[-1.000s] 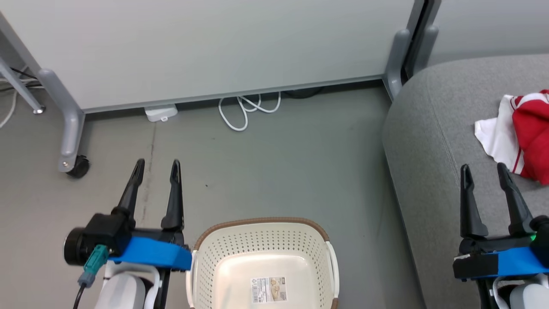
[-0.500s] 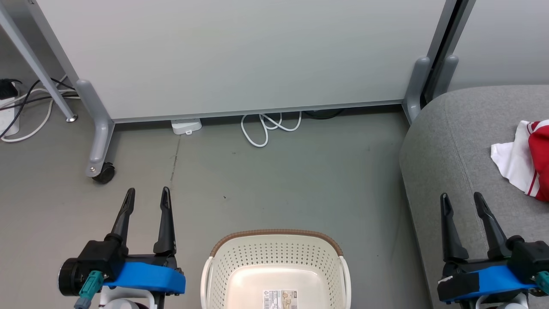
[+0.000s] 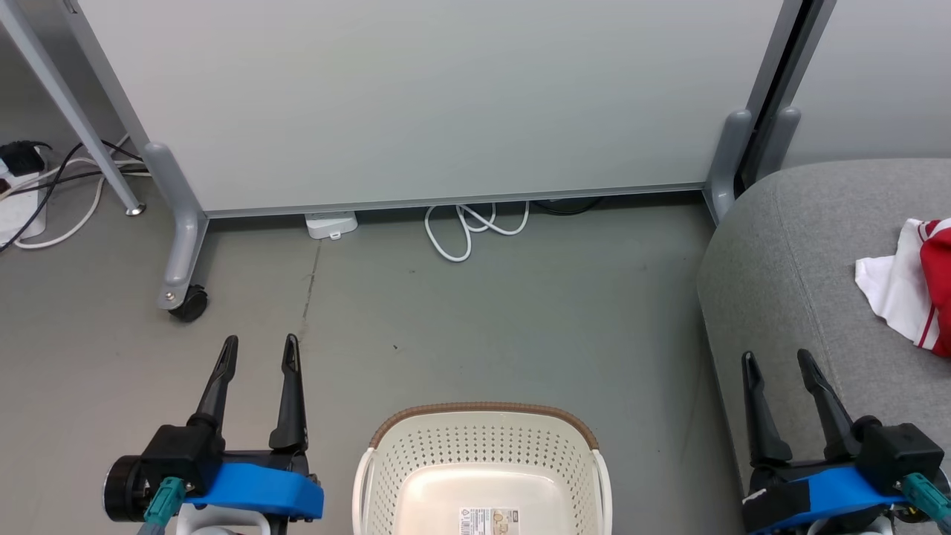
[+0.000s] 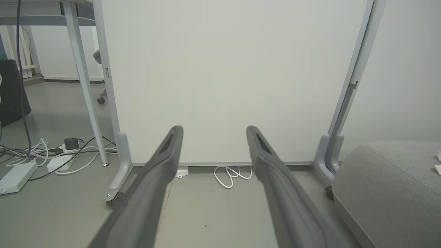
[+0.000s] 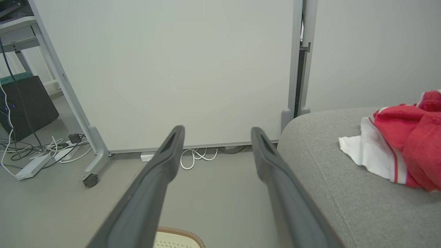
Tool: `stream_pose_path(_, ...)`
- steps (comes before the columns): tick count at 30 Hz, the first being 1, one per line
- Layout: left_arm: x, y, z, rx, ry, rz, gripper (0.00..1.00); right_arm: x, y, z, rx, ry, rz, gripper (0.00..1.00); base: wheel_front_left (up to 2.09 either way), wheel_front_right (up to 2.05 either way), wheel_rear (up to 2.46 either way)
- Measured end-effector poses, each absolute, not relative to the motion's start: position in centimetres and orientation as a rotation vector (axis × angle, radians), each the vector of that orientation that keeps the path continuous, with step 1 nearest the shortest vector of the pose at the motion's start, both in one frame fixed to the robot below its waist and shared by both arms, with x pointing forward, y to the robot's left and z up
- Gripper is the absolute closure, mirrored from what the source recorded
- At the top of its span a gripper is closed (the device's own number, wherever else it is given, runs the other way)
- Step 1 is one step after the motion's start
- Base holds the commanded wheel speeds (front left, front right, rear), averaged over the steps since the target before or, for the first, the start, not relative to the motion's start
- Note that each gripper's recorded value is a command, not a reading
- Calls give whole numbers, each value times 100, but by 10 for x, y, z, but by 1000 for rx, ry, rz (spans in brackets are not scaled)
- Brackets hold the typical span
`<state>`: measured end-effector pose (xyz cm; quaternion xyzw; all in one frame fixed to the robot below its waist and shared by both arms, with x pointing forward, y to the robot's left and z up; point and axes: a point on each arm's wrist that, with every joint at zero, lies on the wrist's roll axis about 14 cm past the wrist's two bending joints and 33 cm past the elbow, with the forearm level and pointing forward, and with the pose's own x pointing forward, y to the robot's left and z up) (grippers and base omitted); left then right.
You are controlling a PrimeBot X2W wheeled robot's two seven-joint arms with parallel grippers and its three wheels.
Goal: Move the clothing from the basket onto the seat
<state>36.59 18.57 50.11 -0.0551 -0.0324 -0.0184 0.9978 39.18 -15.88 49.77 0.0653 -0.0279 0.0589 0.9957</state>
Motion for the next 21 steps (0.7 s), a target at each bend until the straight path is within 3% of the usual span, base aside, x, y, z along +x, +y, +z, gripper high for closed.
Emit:
stream_pose_path(19, 365, 188, 495, -108, -45, -30, 0, 393, -152, 494, 140, -45, 135, 0, 0, 0, 0)
stream_pose_path(20, 365, 188, 494, -108, -44, -29, 100, 394, -152, 494, 141, -45, 135, 100, 0, 0, 0)
stream_pose_path(21, 364, 188, 492, -109, -37, -29, 100, 393, -152, 493, 141, -39, 135, 100, 0, 0, 0)
